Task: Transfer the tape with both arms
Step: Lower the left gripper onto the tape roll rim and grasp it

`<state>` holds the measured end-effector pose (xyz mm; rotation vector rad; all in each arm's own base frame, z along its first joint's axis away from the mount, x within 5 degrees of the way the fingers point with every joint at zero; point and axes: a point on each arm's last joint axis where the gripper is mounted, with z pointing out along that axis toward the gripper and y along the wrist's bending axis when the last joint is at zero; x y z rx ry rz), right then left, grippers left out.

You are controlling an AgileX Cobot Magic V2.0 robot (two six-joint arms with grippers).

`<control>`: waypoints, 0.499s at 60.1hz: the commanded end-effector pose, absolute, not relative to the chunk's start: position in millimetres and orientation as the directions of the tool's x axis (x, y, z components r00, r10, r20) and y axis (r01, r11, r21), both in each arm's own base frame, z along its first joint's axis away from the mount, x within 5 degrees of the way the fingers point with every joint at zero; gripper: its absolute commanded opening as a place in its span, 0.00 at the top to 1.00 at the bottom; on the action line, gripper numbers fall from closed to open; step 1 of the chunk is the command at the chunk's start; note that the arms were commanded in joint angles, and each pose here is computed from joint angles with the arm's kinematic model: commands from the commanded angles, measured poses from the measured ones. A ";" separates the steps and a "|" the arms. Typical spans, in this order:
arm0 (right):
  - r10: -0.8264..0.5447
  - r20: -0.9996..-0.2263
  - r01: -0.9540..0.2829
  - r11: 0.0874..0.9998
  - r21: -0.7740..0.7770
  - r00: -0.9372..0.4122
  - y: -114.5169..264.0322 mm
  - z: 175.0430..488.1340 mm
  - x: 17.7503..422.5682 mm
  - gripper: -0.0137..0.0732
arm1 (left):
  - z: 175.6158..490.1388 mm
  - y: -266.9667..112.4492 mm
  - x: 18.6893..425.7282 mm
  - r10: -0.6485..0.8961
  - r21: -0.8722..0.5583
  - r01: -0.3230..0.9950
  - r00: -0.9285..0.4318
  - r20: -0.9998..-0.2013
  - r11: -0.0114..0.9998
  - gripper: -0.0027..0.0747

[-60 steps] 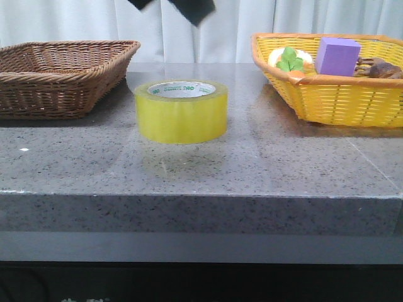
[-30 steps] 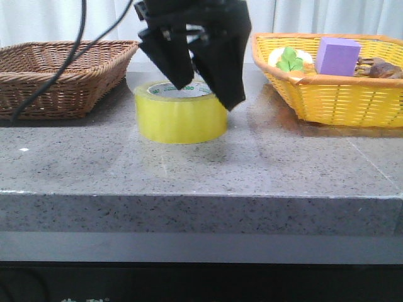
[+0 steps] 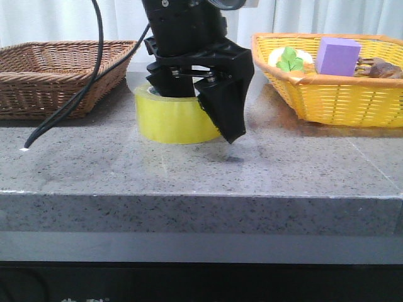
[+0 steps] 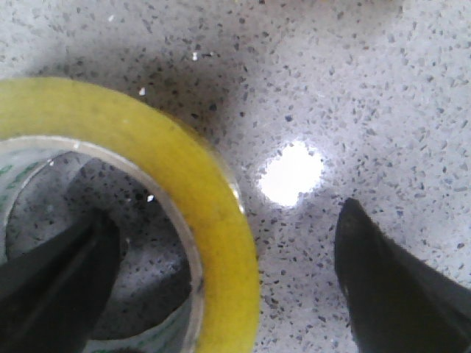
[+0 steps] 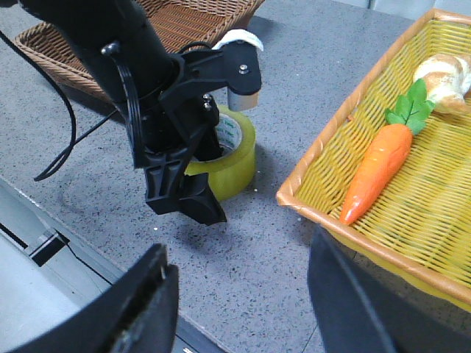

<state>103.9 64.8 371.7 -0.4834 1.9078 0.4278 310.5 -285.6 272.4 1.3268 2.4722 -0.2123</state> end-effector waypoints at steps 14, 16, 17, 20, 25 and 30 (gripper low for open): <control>-0.090 -0.960 -0.516 0.855 0.062 -0.266 63.9 385.7 104.6 0.35 | 304.5 -286.0 305.7 0.748 0.035 0.829 -0.483 -0.455 0.558 0.52; -0.090 -0.960 -0.516 0.855 0.062 -0.266 63.9 385.7 104.6 0.35 | 304.5 -286.0 305.7 0.748 0.035 0.829 -0.483 -0.455 0.558 0.58; -0.090 -0.960 -0.516 0.855 0.062 -0.266 63.9 385.7 104.6 0.35 | 304.5 -286.0 305.7 0.748 0.035 0.829 -0.483 -0.455 0.558 0.61; -0.090 -0.960 -0.516 0.855 0.062 -0.266 63.9 385.7 104.6 0.35 | 304.5 -286.0 305.7 0.748 0.035 0.829 -0.483 -0.455 0.558 0.67; -0.090 -0.960 -0.516 0.855 0.062 -0.266 63.9 385.7 104.6 0.35 | 304.5 -286.0 305.7 0.748 0.035 0.829 -0.483 -0.455 0.558 0.78; -0.090 -0.960 -0.516 0.855 0.062 -0.266 63.9 385.7 104.6 0.35 | 304.5 -286.0 305.7 0.748 0.035 0.829 -0.483 -0.455 0.558 0.86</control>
